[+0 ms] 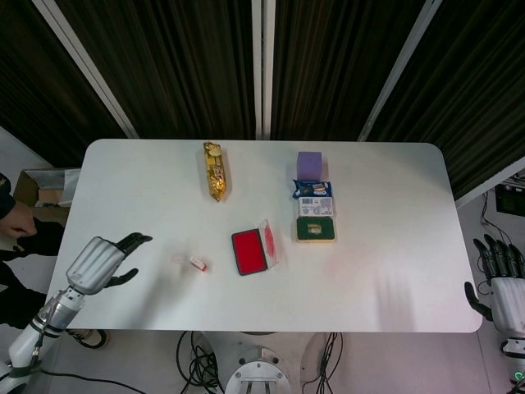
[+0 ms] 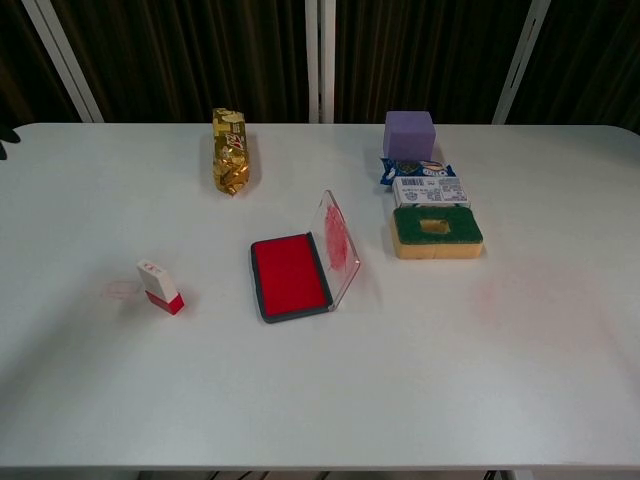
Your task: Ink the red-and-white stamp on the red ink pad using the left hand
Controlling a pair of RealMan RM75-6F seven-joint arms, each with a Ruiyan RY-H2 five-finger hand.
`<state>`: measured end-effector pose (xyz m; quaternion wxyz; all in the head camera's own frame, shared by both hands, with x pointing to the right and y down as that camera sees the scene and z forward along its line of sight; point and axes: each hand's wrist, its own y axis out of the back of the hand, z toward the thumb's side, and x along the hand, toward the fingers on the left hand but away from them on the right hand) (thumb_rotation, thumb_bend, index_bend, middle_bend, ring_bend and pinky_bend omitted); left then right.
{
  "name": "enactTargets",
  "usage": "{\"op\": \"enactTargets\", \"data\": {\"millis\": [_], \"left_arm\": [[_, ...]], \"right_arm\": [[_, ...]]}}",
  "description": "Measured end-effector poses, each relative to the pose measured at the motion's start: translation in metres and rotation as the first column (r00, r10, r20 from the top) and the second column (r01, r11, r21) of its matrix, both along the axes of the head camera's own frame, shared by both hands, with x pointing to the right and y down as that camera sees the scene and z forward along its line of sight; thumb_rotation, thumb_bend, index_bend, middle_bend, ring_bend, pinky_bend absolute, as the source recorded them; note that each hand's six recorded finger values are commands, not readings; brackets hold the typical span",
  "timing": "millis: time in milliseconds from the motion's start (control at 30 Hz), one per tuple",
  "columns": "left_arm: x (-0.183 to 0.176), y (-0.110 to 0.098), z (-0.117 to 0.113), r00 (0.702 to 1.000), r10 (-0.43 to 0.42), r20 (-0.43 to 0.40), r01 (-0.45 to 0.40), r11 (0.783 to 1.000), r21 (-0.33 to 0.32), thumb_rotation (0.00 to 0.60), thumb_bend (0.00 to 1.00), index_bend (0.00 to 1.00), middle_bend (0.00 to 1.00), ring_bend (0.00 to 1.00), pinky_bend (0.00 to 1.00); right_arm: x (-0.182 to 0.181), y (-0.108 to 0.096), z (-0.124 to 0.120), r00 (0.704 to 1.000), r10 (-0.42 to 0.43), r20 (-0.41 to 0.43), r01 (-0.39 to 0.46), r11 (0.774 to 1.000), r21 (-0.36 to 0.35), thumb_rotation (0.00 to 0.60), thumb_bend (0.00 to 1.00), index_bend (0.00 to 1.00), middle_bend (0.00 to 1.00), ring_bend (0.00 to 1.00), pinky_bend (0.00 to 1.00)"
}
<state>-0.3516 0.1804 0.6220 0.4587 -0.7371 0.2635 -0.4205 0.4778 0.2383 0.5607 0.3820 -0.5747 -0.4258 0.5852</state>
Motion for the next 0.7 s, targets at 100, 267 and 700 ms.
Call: {"op": "enactTargets", "data": {"millis": [100,267,700], "left_arm": [[0.019,-0.002,0.018,0.999,0.049,-0.008,-0.05,0.998,-0.025,0.6,0.22,0.25,0.27,0.88,0.95],[0.047,-0.001,0.042,0.993,0.119,-0.019,-0.12,0.991,-0.066,0.6,0.22,0.27,0.27,0.87,0.94],[0.075,0.006,0.079,0.985,0.168,-0.041,-0.172,0.977,-0.127,0.6,0.22,0.27,0.27,0.87,0.94]], "right_arm": [[0.001,0.0,-0.002,1.0,0.001,-0.004,-0.001,1.0,0.002,0.6,0.32,0.0,0.0,0.0,0.0],[0.003,0.001,-0.005,1.0,0.009,-0.008,-0.009,1.0,0.004,0.6,0.32,0.0,0.0,0.0,0.0],[0.005,0.002,0.002,1.0,0.012,-0.002,-0.012,1.0,-0.013,0.6,0.32,0.0,0.0,0.0,0.0]]}}
